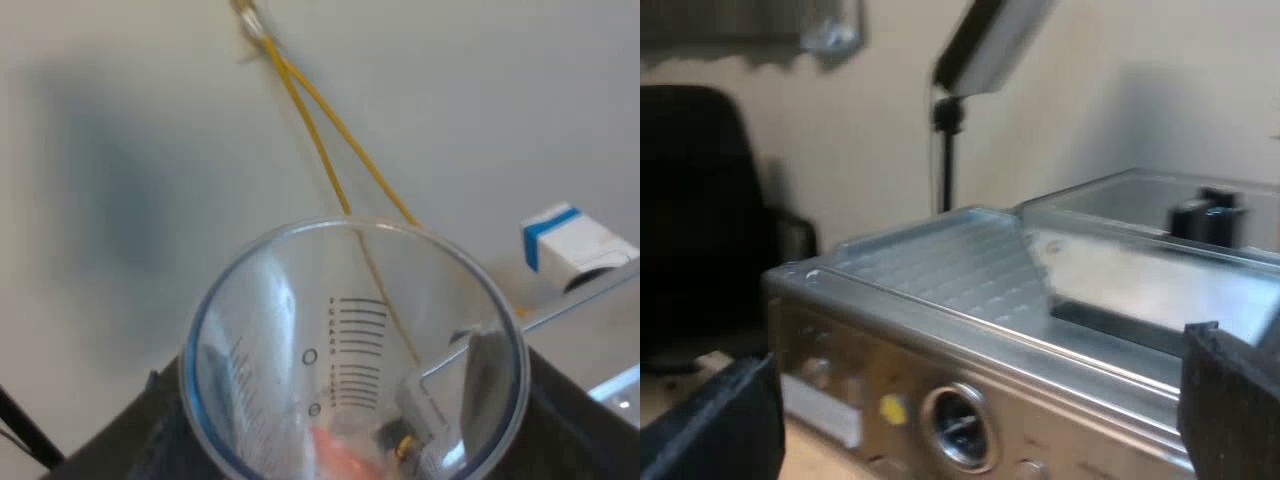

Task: Pour the beans into the coffee machine

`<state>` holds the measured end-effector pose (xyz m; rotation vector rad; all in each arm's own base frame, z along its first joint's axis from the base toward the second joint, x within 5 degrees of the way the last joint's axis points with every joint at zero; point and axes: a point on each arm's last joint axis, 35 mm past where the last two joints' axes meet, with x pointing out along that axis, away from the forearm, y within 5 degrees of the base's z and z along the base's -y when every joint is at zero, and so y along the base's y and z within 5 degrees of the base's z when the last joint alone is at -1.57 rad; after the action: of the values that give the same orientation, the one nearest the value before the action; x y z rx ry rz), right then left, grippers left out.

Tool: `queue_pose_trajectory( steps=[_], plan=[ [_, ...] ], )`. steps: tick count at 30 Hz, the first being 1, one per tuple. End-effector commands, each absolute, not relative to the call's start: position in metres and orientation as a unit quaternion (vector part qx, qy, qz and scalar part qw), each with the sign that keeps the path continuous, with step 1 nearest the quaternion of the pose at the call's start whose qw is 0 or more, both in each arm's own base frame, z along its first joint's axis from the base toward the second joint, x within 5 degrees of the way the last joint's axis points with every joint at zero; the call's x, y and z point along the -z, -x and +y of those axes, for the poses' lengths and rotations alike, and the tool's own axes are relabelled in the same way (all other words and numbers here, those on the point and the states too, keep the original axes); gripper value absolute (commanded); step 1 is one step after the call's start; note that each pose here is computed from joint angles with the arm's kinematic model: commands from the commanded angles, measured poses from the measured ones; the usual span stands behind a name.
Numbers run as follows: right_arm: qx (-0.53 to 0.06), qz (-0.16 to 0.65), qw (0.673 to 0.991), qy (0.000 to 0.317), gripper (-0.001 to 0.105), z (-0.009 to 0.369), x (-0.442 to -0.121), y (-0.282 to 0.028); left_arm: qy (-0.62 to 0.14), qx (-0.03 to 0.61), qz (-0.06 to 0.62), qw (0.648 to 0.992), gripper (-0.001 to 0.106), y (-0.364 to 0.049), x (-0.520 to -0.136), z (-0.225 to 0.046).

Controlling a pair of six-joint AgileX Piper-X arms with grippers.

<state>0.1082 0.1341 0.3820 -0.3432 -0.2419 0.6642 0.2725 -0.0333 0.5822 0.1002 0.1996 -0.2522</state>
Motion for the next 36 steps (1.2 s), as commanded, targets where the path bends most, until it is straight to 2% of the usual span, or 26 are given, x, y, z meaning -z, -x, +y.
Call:
queue_pose_trajectory(
  steps=[1,6,8,10,13,20,21,23,26,27,30,33,35,36],
  plan=[
    [-0.355,-0.126,0.914,0.152,0.080,0.133,-0.389,-0.104,-0.040,0.121,0.091,0.988,0.001,-0.260,-0.589,-0.025],
    [-0.366,-0.123,0.912,0.140,0.080,0.134,-0.389,-0.104,-0.035,0.092,0.100,0.990,0.001,-0.243,-0.574,-0.009],
    [-0.398,-0.119,0.899,0.137,0.080,0.135,-0.387,-0.102,-0.031,0.090,0.108,0.990,0.001,-0.238,-0.561,-0.004],
    [-0.435,-0.088,0.885,0.139,0.080,0.137,-0.379,-0.101,-0.020,0.086,0.104,0.991,0.001,-0.228,-0.549,0.000],
    [-0.454,-0.069,0.876,0.146,0.080,0.138,-0.374,-0.100,-0.008,0.079,0.100,0.992,0.001,-0.213,-0.534,0.006],
    [-0.468,-0.057,0.868,0.152,0.080,0.140,-0.370,-0.097,0.012,0.063,0.119,0.991,0.001,-0.179,-0.488,0.018],
    [-0.487,-0.032,0.856,0.169,0.080,0.148,-0.362,-0.092,0.018,0.065,0.116,0.991,0.001,-0.174,-0.479,0.019],
    [-0.502,-0.028,0.846,0.180,0.080,0.154,-0.358,-0.088,0.027,0.074,0.117,0.990,0.001,-0.169,-0.463,0.020],
    [-0.488,-0.016,0.851,0.194,0.080,0.167,-0.352,-0.085,0.039,0.080,0.117,0.989,0.001,-0.166,-0.448,0.020],
    [-0.481,-0.012,0.854,0.200,0.080,0.172,-0.349,-0.084,0.048,0.080,0.118,0.989,0.001,-0.159,-0.428,0.021],
    [-0.482,-0.007,0.851,0.208,0.080,0.182,-0.340,-0.081,0.053,0.076,0.131,0.987,0.001,-0.153,-0.404,0.021],
    [-0.487,-0.008,0.848,0.208,0.080,0.188,-0.335,-0.081,0.061,0.072,0.138,0.986,0.001,-0.151,-0.386,0.023],
    [-0.487,-0.008,0.851,0.196,0.080,0.193,-0.325,-0.083,0.074,0.070,0.140,0.985,0.001,-0.152,-0.375,0.025],
    [-0.487,-0.006,0.856,0.176,0.080,0.196,-0.318,-0.084,0.084,0.067,0.145,0.984,0.001,-0.153,-0.368,0.026]
  ],
)
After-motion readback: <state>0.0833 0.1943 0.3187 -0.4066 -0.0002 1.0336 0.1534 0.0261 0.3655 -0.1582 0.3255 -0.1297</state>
